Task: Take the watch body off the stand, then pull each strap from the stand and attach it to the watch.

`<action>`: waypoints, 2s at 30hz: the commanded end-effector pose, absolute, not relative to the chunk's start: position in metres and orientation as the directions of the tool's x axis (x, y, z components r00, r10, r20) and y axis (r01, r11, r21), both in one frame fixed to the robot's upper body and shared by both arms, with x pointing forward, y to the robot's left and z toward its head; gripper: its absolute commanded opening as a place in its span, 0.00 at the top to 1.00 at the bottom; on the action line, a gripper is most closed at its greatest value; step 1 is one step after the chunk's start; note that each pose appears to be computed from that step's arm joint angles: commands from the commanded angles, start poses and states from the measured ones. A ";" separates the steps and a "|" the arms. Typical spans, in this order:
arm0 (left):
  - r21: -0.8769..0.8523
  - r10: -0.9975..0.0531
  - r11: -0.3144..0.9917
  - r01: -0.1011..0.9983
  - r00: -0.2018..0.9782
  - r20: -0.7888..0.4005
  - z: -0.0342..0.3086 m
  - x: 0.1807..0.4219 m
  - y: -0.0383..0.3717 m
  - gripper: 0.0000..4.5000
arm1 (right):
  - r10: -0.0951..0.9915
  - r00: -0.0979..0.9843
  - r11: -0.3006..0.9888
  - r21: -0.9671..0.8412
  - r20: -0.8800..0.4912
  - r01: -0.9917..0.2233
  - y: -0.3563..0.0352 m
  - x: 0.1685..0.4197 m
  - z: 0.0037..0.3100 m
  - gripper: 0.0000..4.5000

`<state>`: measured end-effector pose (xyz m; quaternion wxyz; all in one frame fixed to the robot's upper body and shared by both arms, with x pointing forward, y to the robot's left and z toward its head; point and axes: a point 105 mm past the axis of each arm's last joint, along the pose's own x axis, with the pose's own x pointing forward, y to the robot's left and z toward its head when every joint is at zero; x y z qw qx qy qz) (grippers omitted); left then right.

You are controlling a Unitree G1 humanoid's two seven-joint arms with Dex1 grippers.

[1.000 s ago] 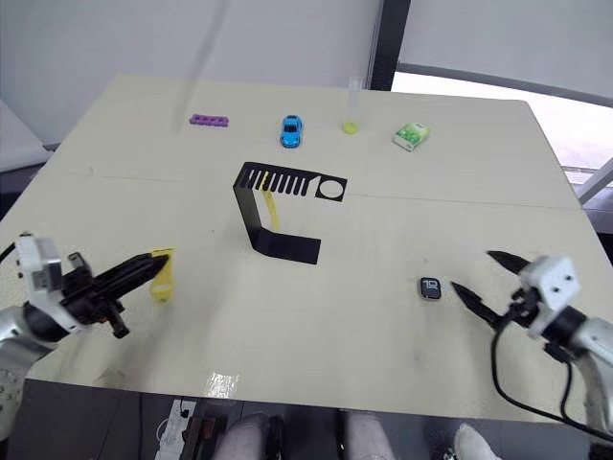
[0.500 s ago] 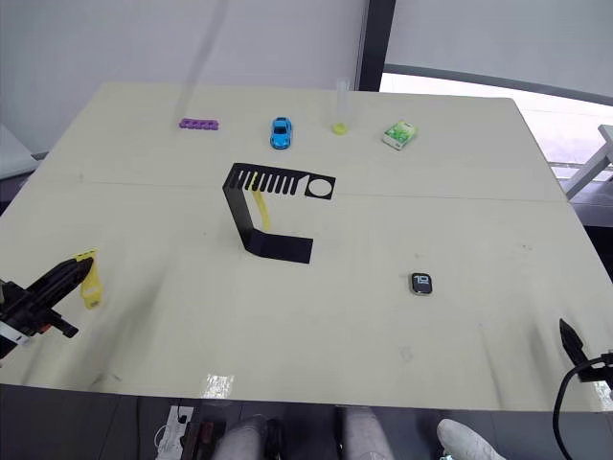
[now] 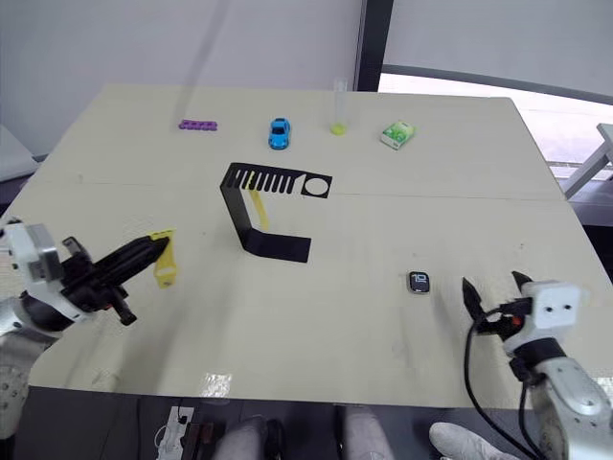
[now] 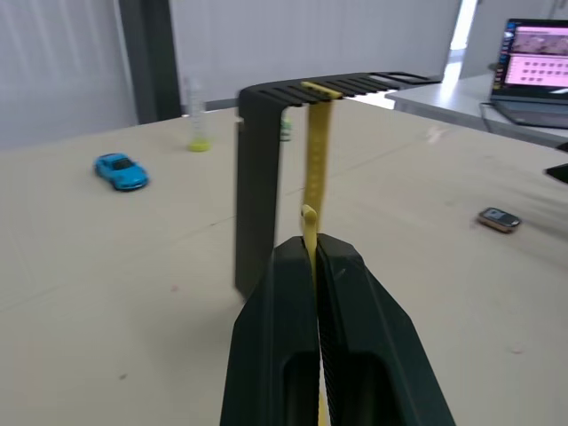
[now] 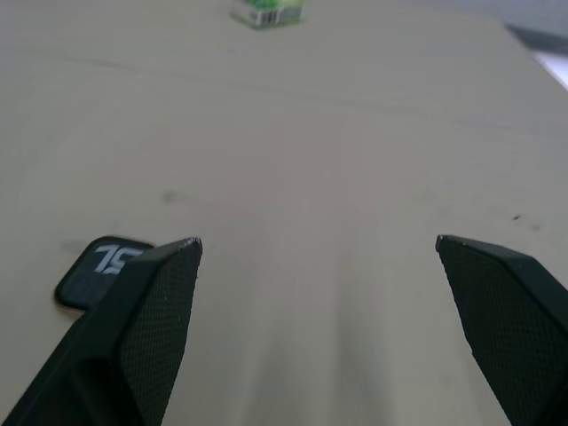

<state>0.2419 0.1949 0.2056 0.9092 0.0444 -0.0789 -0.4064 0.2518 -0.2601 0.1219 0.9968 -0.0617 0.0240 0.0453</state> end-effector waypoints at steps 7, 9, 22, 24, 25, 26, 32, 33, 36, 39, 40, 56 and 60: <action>0.210 -0.931 0.362 0.908 0.364 0.033 0.213 0.214 0.128 1.00 | 0.155 0.979 0.984 -0.067 -0.132 -0.165 -0.214 0.253 0.125 0.00; 0.208 -0.952 0.301 0.931 0.305 0.015 0.212 0.210 0.120 1.00 | 0.146 0.973 0.986 -0.053 -0.178 -0.158 -0.212 0.255 0.117 0.00; 0.193 -0.979 0.194 0.962 0.201 -0.015 0.212 0.203 0.107 1.00 | 0.115 0.962 0.989 -0.057 -0.247 -0.133 -0.204 0.278 0.094 0.00; 0.195 -0.980 0.193 0.962 0.200 -0.016 0.212 0.203 0.107 1.00 | 0.104 0.962 0.992 -0.050 -0.251 -0.120 -0.205 0.279 0.092 0.00; 0.196 -0.980 0.191 0.962 0.199 -0.020 0.212 0.203 0.107 1.00 | 0.102 0.962 0.992 -0.046 -0.253 -0.117 -0.204 0.279 0.091 0.00; 0.197 -0.980 0.190 0.962 0.198 -0.022 0.212 0.203 0.107 1.00 | 0.102 0.962 0.992 -0.041 -0.254 -0.116 -0.204 0.279 0.090 0.00; 0.199 -0.979 0.192 0.961 0.202 -0.031 0.210 0.205 0.108 1.00 | 0.093 0.956 0.995 -0.020 -0.279 -0.102 -0.201 0.279 0.083 0.00; 0.199 -0.979 0.193 0.961 0.203 -0.032 0.210 0.205 0.108 1.00 | 0.093 0.955 0.994 -0.020 -0.281 -0.103 -0.200 0.279 0.082 0.00; 0.199 -0.978 0.196 0.960 0.207 -0.035 0.209 0.206 0.108 1.00 | 0.085 0.954 0.996 -0.009 -0.287 -0.092 -0.198 0.281 0.079 0.00; 0.198 -0.977 0.198 0.960 0.210 -0.039 0.209 0.206 0.109 1.00 | 0.063 0.954 0.998 -0.004 -0.294 -0.067 -0.201 0.285 0.077 0.00; 0.197 -0.977 0.199 0.960 0.211 -0.041 0.208 0.206 0.109 1.00 | 0.061 0.953 0.998 -0.008 -0.296 -0.066 -0.202 0.285 0.076 0.00; 0.197 -0.973 0.208 0.958 0.223 -0.057 0.207 0.207 0.114 1.00 | 0.062 0.933 0.998 0.038 -0.355 -0.052 -0.202 0.281 0.058 0.27; 0.201 -0.972 0.209 0.957 0.225 -0.061 0.208 0.208 0.116 1.00 | 0.069 0.929 0.997 0.051 -0.365 -0.054 -0.200 0.280 0.054 0.67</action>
